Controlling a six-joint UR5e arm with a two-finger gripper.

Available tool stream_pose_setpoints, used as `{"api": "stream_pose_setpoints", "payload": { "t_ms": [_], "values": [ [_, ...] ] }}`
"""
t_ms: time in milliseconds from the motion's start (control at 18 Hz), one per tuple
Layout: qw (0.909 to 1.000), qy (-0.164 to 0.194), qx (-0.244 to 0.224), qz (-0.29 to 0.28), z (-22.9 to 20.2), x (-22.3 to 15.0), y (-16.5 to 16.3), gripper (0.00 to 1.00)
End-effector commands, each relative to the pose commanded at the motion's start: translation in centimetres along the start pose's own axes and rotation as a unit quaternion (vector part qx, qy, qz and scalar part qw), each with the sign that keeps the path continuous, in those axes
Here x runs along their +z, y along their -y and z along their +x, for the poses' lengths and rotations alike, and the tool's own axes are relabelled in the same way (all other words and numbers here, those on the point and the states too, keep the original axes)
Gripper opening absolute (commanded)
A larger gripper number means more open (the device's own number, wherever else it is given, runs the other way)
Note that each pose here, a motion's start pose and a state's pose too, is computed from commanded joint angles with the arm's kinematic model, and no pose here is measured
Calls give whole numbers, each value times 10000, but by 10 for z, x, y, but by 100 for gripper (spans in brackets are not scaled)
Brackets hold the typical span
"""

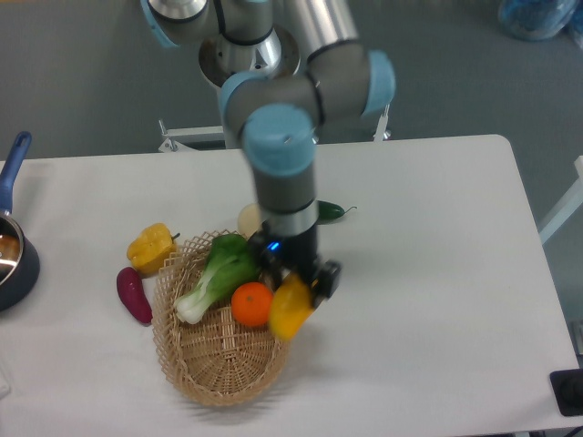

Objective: Pick up the mango from the basket
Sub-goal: 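Lift the held mango up out of the basket and away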

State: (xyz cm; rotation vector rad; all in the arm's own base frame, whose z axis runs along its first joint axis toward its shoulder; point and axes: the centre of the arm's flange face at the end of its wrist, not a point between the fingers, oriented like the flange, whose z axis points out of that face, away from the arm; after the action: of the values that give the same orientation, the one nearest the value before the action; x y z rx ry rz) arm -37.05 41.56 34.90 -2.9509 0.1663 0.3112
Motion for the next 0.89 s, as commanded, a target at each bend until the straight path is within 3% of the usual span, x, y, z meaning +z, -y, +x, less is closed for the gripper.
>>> {"api": "stream_pose_setpoints", "payload": {
  "t_ms": [278, 889],
  "values": [
    [9977, -347, -400, -412, -21, 8, -57, 43],
    [9971, -246, -565, -446, -50, -2, -92, 43]
  ]
}}
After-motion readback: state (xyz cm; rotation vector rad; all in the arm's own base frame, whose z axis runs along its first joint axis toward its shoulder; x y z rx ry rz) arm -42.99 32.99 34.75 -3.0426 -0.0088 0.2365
